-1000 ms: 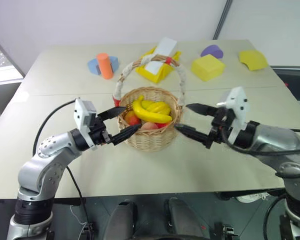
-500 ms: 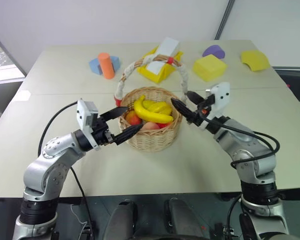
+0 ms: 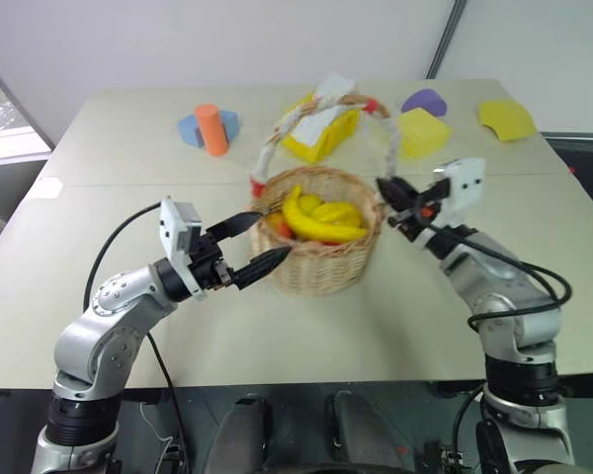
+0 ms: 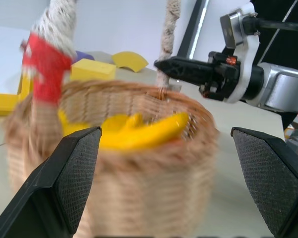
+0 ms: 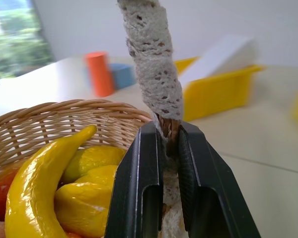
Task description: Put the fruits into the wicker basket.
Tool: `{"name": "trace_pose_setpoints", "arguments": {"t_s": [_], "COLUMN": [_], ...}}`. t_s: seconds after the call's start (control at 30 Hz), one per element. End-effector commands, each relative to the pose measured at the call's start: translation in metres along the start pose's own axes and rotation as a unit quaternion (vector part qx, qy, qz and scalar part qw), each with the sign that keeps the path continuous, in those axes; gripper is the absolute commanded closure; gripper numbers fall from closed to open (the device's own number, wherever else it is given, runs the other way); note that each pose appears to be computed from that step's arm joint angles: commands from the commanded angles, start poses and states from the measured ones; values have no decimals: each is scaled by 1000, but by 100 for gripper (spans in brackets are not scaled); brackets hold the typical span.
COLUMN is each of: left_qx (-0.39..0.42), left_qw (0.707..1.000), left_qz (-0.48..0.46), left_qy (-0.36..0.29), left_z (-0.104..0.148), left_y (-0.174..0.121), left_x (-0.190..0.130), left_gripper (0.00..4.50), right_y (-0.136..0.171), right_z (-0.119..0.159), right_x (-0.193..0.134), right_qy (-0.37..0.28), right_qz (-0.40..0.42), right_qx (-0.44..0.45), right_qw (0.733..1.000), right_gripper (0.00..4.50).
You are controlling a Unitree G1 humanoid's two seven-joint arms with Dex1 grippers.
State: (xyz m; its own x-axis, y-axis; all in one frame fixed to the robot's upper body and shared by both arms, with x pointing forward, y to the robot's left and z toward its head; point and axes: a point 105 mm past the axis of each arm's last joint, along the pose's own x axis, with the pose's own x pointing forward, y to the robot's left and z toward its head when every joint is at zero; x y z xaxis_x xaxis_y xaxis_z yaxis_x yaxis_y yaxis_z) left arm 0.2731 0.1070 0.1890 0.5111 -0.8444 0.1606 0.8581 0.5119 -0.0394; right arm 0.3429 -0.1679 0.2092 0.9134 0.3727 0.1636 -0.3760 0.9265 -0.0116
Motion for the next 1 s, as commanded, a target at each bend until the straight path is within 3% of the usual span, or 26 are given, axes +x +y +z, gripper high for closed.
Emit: {"name": "trace_pose_setpoints", "arguments": {"t_s": [0.03, 0.23, 0.4, 0.5, 0.67, 0.87, 1.0], "left_qx": [11, 10, 13, 16, 20, 38, 40], "left_qw": [1000, 999, 999, 999, 999, 994, 979], "left_qz": [-18, -22, -20, -14, 10, 98, 190], "left_qy": [-20, -27, -33, -33, -25, 18, 59], "left_z": [9, 9, 10, 10, 7, -6, -24], "left_y": [-6, -7, -7, -5, 3, 37, 68], "left_x": [6, 13, 16, 15, 9, -21, -57], "left_gripper": [0, 0, 0, 0, 0, 0, 0], "right_y": [-91, -165, -191, -190, -182, -161, -126], "right_z": [46, 46, 42, 37, 40, 39, 20], "right_x": [-25, -51, -61, -62, -74, -106, -116], "right_qy": [-60, -50, -55, -50, -42, -27, 29], "right_qz": [-189, -339, -377, -367, -355, -282, -154], "right_qx": [-59, -83, -75, -73, -111, -137, -138], "right_qw": [978, 936, 922, 926, 927, 949, 978], "right_gripper": [447, 447, 447, 322, 66, 66, 66]}}
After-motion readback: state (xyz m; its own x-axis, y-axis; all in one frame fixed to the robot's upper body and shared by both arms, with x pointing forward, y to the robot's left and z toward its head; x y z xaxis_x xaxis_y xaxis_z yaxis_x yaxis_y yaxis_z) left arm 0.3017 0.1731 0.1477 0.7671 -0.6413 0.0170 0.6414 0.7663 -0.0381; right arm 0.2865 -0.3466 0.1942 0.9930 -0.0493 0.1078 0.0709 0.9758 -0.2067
